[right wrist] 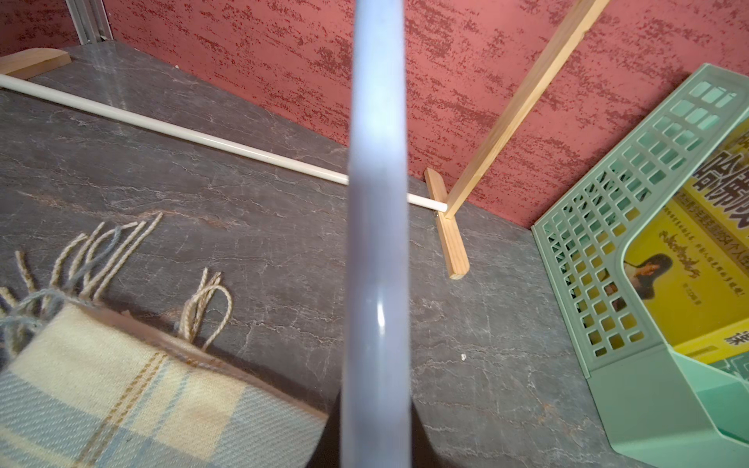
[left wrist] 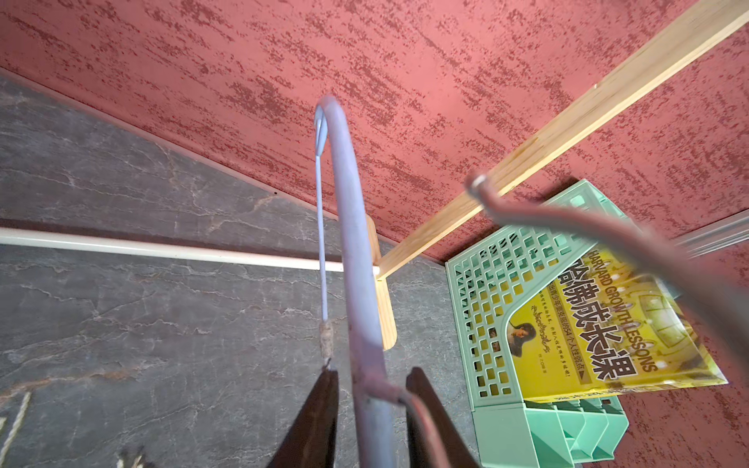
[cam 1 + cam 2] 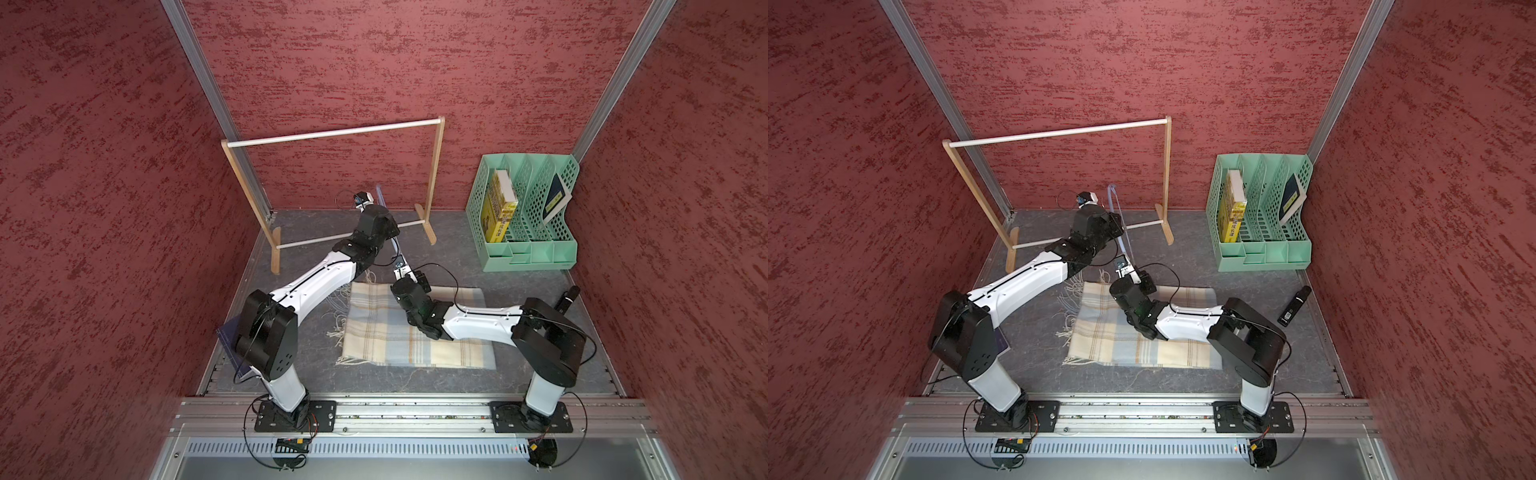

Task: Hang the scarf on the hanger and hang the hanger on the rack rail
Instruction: Pick up the hanger from the clothesline.

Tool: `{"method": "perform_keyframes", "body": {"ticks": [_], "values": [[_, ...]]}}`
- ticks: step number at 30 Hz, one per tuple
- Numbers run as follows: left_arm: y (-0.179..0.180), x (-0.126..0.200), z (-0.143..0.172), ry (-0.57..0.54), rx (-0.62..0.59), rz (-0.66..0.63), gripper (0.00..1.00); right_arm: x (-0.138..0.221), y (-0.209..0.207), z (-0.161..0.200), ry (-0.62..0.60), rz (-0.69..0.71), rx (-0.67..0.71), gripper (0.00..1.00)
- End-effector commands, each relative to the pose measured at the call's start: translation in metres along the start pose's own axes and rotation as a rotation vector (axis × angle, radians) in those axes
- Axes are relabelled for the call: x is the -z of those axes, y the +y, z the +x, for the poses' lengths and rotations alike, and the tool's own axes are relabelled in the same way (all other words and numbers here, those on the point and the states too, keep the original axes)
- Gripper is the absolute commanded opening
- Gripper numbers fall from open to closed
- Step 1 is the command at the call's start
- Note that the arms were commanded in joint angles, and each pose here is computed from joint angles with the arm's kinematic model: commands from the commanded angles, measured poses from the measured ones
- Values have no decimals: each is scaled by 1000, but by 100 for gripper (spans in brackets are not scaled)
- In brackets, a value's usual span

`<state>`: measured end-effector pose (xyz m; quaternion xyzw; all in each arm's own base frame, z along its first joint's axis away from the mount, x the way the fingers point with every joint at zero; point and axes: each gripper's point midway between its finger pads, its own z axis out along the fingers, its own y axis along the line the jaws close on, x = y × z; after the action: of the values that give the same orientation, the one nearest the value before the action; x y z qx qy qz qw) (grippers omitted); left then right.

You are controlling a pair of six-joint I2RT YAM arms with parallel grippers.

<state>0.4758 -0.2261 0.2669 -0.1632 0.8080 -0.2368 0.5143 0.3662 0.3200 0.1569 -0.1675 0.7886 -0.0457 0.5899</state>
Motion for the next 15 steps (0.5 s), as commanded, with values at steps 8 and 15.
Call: {"method": "perform_keyframes", "body": {"ticks": [8, 15], "values": [[-10, -2, -16, -41, -24, -5, 27, 4, 4, -31, -62, -9, -76, 0], [-8, -8, -11, -27, -27, -15, 0, 3, 4, -31, -62, -9, -73, 0]]}}
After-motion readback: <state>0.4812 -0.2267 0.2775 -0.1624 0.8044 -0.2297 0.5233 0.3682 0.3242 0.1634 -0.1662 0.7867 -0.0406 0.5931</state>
